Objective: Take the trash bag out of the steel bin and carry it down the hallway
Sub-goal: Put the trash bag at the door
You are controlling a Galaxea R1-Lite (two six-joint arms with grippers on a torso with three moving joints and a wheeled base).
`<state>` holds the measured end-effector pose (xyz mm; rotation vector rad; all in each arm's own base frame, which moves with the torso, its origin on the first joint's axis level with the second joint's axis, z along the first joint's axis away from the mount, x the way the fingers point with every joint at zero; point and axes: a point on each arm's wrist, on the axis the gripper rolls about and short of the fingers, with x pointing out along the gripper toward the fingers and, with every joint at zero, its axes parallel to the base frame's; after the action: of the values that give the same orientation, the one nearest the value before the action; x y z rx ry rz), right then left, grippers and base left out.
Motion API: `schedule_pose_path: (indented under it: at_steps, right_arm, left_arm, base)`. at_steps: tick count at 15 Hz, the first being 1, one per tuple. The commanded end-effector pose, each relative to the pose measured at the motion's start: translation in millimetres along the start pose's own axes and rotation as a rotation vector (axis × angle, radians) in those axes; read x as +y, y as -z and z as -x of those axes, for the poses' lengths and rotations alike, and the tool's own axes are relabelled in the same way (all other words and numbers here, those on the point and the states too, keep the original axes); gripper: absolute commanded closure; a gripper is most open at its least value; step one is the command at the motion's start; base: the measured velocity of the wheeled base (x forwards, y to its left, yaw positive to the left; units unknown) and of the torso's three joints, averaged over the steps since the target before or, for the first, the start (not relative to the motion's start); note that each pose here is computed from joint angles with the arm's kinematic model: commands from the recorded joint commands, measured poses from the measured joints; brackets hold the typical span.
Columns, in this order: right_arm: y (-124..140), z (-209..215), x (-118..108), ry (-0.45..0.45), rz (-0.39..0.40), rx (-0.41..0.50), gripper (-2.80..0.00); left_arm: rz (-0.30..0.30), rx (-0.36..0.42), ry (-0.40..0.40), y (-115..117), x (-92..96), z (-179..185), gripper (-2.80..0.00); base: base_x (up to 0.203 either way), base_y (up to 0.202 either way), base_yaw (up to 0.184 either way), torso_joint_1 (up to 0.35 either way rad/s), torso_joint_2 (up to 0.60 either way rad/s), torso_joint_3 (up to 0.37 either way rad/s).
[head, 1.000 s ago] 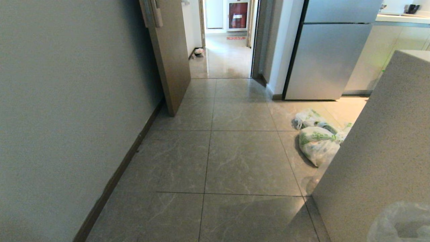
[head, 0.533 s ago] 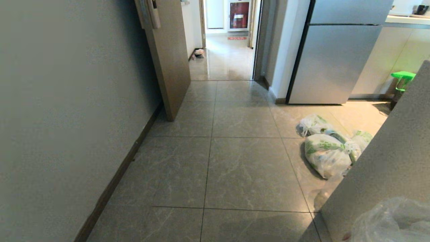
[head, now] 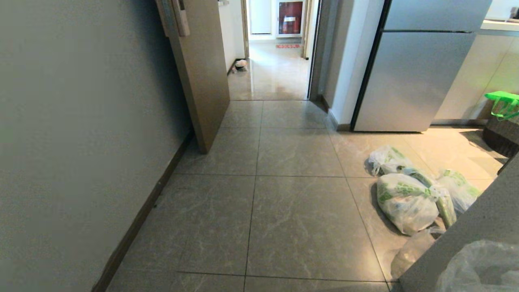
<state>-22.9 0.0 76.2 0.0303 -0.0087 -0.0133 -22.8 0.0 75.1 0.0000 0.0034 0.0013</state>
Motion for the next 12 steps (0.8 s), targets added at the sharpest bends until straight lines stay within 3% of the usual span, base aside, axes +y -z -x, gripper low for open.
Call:
schedule_pose_path:
  at_steps: [1,12]
  right_arm:
    - [0.8,-0.2,0.0,0.000,0.000,0.002,0.00]
    - [0.8,-0.2,0.0,0.000,0.000,0.002,0.00]
  left_arm:
    - [0.000,0.000,0.000,-0.1,0.0,0.0,0.00]
    - [-0.008,-0.003,0.000,-0.2,0.0,0.1,0.00]
  base:
    - [0.194,0.000,0.002,0.007,0.01,0.004]
    - [0.189,0.000,0.000,0.002,0.00,0.003]
